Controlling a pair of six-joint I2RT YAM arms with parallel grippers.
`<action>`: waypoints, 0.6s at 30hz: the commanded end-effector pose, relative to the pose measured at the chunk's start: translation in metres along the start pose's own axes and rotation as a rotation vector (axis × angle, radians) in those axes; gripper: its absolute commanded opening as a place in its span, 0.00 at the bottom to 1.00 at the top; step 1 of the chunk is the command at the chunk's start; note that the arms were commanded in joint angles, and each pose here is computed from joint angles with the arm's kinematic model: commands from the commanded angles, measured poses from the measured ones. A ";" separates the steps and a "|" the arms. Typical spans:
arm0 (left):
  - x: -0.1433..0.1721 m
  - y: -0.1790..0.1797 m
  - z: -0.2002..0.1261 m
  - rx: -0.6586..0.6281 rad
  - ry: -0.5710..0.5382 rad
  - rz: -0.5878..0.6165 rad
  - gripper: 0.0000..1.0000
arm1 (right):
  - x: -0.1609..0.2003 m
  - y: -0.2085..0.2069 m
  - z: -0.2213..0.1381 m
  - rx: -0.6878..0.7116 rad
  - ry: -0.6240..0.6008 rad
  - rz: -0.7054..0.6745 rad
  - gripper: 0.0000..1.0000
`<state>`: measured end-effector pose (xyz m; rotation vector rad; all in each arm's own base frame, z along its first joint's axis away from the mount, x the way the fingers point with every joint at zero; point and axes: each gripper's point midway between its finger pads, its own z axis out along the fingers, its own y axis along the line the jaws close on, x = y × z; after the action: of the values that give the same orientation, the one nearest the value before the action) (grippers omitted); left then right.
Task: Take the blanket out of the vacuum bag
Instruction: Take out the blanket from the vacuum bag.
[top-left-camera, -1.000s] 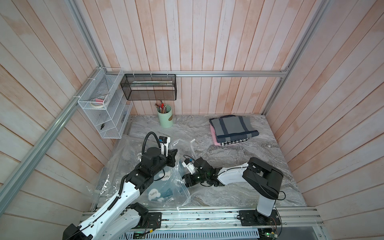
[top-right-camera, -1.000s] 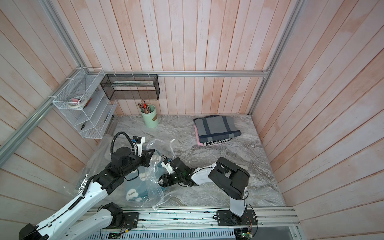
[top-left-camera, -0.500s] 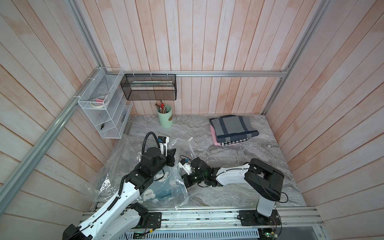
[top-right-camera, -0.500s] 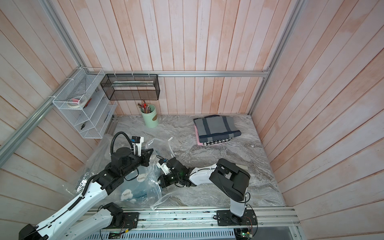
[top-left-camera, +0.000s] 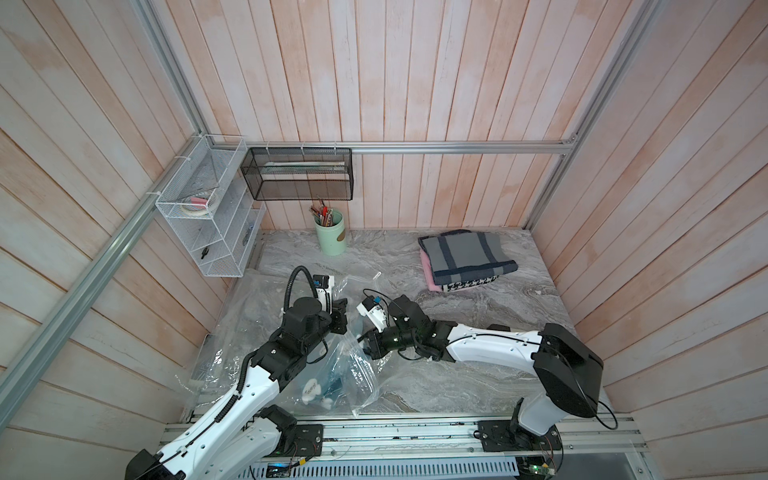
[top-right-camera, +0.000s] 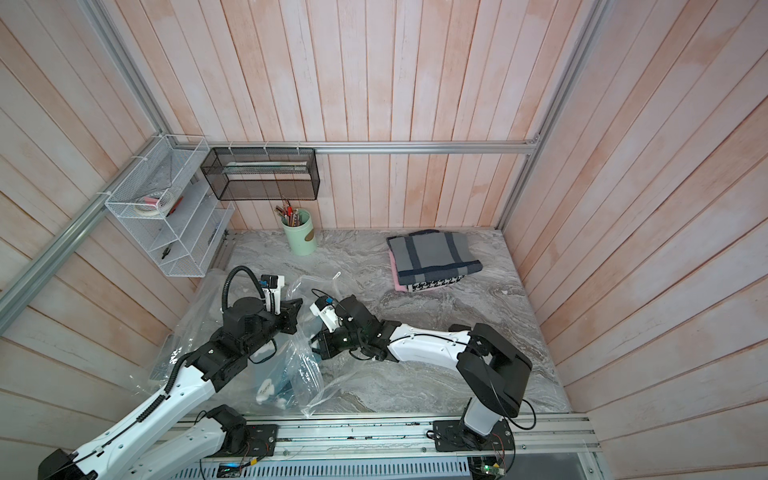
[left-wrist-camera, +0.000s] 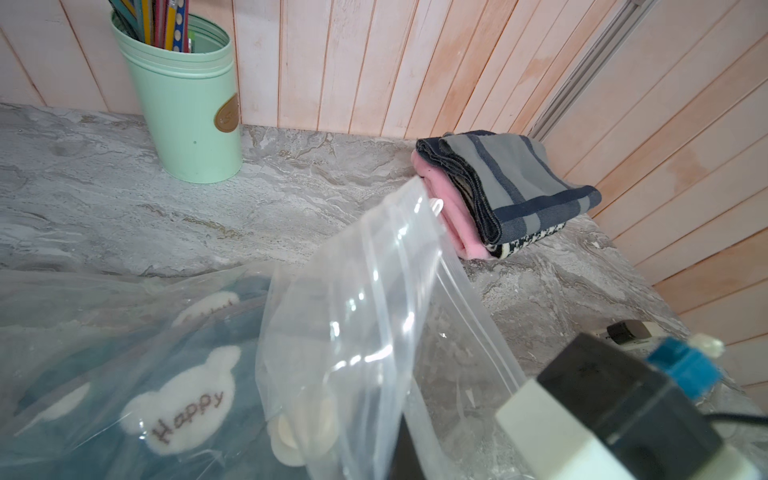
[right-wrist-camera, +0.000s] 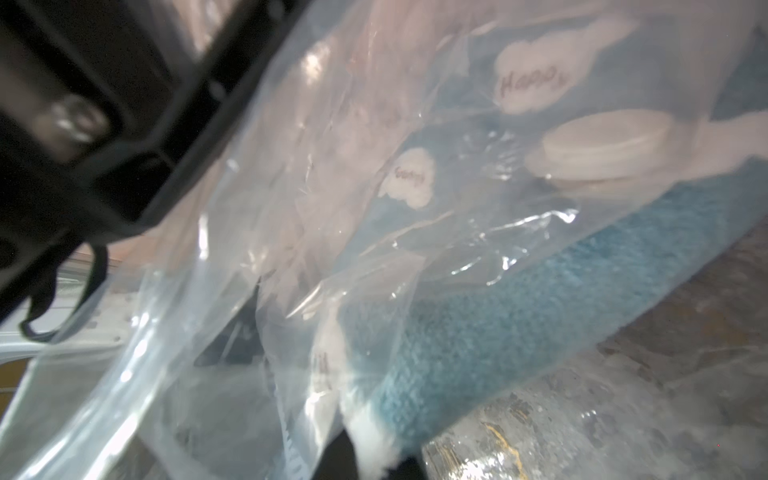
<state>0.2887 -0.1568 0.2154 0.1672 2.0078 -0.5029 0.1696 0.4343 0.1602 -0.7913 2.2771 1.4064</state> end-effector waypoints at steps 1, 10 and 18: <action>0.017 0.013 0.005 -0.057 0.035 0.007 0.00 | -0.027 0.013 -0.017 -0.004 -0.081 -0.043 0.00; 0.030 0.008 0.007 -0.004 0.034 -0.022 0.00 | -0.040 0.021 -0.032 -0.023 -0.163 -0.033 0.00; 0.022 0.002 0.006 0.024 0.008 -0.028 0.00 | -0.036 0.003 -0.027 0.032 -0.138 -0.024 0.00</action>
<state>0.2882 -0.1551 0.1936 0.1359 2.0138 -0.5120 0.1815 0.4176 0.1742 -0.7124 2.2655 1.3694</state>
